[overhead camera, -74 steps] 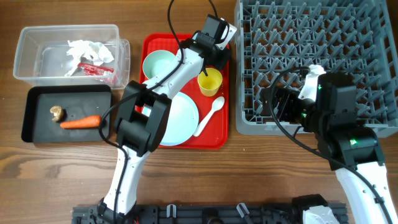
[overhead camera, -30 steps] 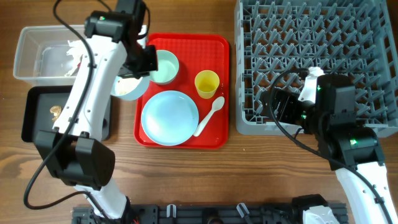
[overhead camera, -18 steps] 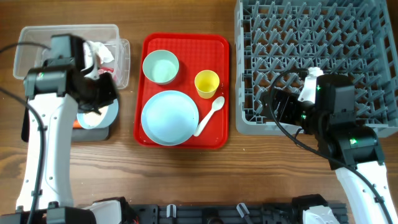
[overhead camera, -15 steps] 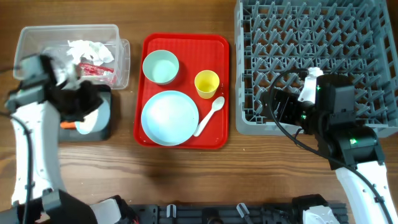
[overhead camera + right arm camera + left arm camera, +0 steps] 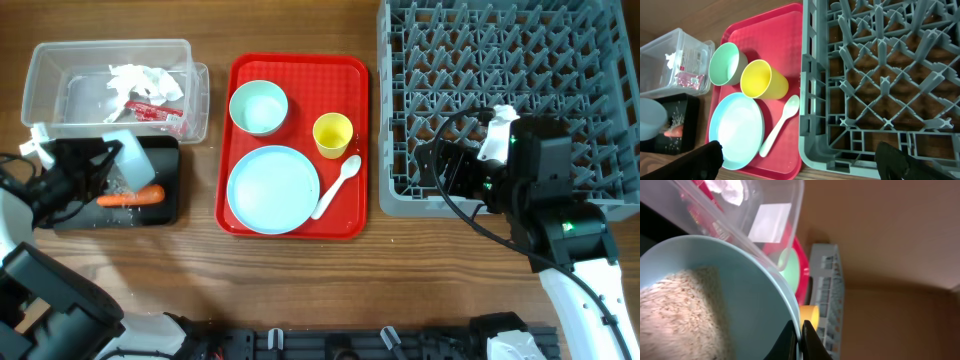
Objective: Sort waste into correct bins and load items into the dishwasher rack
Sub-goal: 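Tip the rice out of the white bowl onto the black tray, then set the empty white bowl down on the blue plate with the left gripper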
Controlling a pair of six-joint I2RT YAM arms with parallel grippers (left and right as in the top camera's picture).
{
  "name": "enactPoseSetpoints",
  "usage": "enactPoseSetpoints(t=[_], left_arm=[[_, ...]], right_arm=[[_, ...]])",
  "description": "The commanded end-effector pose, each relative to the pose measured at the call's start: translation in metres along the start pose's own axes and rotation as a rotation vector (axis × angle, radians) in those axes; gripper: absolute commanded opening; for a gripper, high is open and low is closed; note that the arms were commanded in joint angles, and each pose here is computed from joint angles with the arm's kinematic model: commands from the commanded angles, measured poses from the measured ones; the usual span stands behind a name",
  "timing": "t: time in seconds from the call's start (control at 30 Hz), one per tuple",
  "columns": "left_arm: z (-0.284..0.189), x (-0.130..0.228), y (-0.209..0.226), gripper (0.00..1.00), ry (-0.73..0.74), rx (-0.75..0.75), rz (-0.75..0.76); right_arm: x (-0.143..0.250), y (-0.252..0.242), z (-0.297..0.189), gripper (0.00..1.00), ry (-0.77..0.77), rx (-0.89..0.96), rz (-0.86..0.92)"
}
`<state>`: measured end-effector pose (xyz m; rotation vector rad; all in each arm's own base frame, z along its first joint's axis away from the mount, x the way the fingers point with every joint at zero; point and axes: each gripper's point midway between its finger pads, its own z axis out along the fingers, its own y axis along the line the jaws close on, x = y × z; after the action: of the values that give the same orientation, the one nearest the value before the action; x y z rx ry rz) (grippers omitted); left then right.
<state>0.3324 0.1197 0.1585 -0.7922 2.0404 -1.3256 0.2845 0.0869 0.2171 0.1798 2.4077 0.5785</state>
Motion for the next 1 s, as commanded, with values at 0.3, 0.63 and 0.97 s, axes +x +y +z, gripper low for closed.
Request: enactPoseSetpoints(t=[0.3, 0.63, 0.97], left_arm=[[-0.044, -0.015, -0.041, 0.04, -0.088, 0.347, -0.074], [-0.052, -0.019, -0.038, 0.04, -0.107, 0.346, -0.116], [0.015, 0.031, -0.127, 0.04, 0.147, 0.376, 0.217]], right_arm=[[-0.004, 0.008, -0.003, 1.00, -0.002, -0.036, -0.008], [-0.004, 0.008, -0.003, 1.00, -0.002, -0.036, -0.007], [-0.010, 0.009, 0.001, 1.00, -0.017, -0.043, -0.011]])
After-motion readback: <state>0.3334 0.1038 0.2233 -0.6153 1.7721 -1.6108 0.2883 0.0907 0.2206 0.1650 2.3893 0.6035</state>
